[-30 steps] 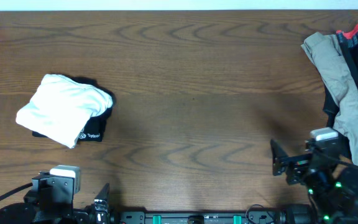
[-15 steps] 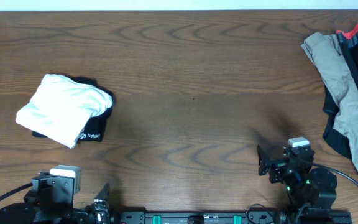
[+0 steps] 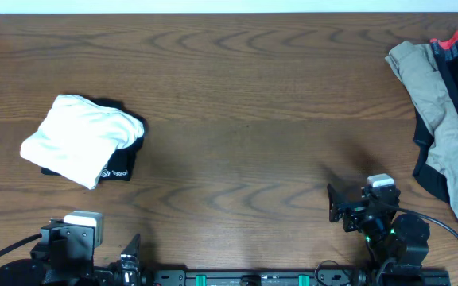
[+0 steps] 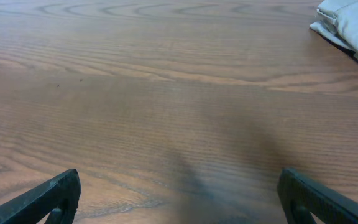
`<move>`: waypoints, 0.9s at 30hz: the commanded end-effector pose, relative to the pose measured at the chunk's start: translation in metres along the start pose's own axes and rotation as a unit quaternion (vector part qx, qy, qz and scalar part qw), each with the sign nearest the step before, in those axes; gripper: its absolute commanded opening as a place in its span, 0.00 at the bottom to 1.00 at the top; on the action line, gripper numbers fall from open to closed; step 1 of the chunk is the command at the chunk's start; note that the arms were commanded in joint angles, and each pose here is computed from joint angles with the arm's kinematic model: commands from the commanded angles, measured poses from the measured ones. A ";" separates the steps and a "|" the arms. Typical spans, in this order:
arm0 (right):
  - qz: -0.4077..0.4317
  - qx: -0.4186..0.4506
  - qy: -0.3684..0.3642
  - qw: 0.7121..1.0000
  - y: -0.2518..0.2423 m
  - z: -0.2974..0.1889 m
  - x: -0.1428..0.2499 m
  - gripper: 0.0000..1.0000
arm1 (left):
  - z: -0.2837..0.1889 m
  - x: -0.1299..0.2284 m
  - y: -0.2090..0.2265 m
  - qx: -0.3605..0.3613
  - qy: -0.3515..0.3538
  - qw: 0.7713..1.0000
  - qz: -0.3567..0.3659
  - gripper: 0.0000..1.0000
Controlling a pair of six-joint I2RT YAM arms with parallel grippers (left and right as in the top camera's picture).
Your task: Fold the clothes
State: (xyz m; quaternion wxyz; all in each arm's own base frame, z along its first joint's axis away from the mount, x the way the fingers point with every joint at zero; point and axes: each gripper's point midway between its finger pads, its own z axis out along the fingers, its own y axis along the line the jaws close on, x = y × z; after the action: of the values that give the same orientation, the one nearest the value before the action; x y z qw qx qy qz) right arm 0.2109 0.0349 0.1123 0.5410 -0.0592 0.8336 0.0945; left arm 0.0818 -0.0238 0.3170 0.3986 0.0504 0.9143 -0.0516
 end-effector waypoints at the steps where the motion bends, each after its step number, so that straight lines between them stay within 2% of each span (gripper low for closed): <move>1: -0.005 -0.002 -0.004 1.000 0.000 0.000 0.000 0.99 | 0.000 0.000 0.001 -0.002 -0.001 1.000 -0.004 0.98; 18: -0.005 -0.002 -0.004 1.000 0.000 0.000 0.000 0.99 | 0.000 0.000 0.003 -0.007 -0.001 1.000 0.002 0.98; 20: -0.005 -0.002 -0.004 1.000 0.000 0.000 0.000 0.99 | 0.001 -0.009 0.012 -0.035 -0.016 0.999 0.027 0.98; 23: -0.006 -0.002 -0.004 1.000 0.000 0.000 -0.001 0.99 | 0.014 -0.027 0.018 -0.047 -0.050 0.997 0.024 0.98; 27: -0.006 -0.002 -0.004 1.000 0.000 0.000 0.000 0.99 | 0.044 -0.050 0.019 -0.035 -0.119 0.992 0.023 0.98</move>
State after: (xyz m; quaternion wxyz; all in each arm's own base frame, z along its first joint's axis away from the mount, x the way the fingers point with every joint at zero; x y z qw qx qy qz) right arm 0.2110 0.0350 0.1122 0.5412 -0.0595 0.8335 0.0945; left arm 0.1421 -0.0112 0.3407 0.5066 0.0430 0.8611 -0.0107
